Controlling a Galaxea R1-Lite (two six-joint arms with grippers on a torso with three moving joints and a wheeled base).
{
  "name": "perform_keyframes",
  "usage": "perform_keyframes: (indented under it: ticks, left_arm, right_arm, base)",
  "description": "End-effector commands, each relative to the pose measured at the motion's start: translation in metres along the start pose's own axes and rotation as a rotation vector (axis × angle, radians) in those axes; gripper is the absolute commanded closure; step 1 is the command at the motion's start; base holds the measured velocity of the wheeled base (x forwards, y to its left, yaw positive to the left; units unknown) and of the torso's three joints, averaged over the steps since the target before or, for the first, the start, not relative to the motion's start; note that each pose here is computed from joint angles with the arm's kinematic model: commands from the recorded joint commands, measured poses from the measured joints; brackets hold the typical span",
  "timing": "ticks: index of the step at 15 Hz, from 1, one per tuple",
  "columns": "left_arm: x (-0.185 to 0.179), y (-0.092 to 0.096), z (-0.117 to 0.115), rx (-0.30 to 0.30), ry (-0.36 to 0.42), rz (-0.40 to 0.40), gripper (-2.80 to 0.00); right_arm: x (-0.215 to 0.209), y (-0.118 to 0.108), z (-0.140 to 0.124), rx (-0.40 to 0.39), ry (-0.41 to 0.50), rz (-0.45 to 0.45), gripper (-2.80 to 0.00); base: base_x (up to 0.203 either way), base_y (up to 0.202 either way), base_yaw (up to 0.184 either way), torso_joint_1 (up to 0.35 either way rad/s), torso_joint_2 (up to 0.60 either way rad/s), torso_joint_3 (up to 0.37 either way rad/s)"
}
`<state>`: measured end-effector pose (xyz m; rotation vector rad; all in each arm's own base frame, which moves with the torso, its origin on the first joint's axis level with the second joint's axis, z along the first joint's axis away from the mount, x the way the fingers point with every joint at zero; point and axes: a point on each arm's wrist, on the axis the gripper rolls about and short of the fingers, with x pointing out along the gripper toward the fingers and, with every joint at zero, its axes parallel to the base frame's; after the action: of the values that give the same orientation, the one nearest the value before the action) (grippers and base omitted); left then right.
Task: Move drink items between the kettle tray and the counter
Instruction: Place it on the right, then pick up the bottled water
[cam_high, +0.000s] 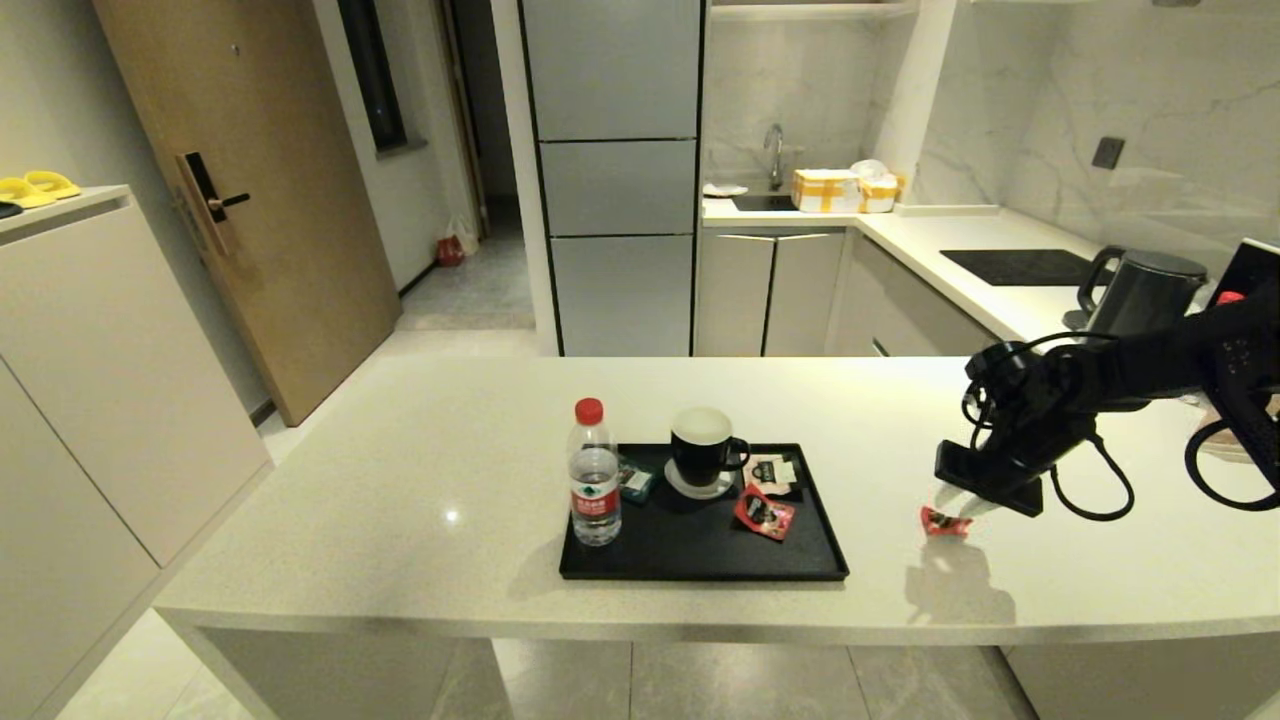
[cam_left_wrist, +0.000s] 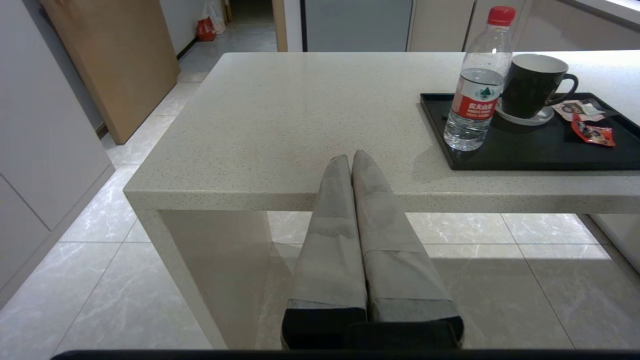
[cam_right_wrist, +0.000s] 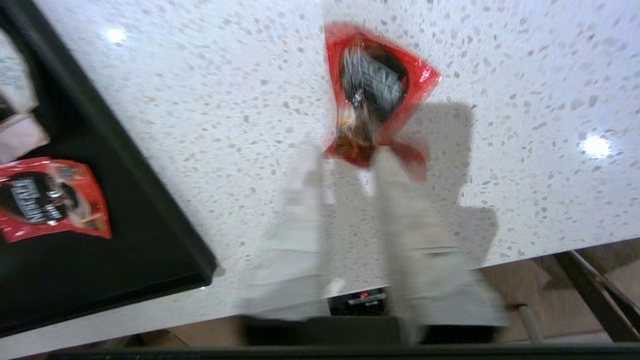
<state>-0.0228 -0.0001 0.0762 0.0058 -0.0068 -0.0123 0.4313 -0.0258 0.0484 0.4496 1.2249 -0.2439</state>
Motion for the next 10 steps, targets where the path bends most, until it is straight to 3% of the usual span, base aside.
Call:
perform_keyframes:
  ticks: [1,4,8,10]
  left_arm:
    - [0.0,0.0,0.0,0.0,-0.001,0.0,0.0]
    - [0.0,0.0,0.0,0.0,-0.001,0.0,0.0]
    - [0.0,0.0,0.0,0.0,-0.001,0.0,0.0]
    - [0.0,0.0,0.0,0.0,-0.001,0.0,0.0]
  right_arm:
    - [0.01,-0.003,-0.002,0.007,0.024,-0.013,-2.8]
    - [0.0,-0.002,-0.002,0.007,0.014,0.0,-2.8]
    - [-0.064,0.008,-0.01,-0.018,-0.073,0.06,-2.8]
    - [-0.117,0.015,-0.025,-0.059,-0.151,0.106,-2.8]
  base:
    - [0.0,0.0,0.0,0.0,0.0,0.0]
    - [0.0,0.0,0.0,0.0,0.0,0.0]
    - [0.0,0.0,0.0,0.0,0.0,0.0]
    - [0.0,0.0,0.0,0.0,0.0,0.0]
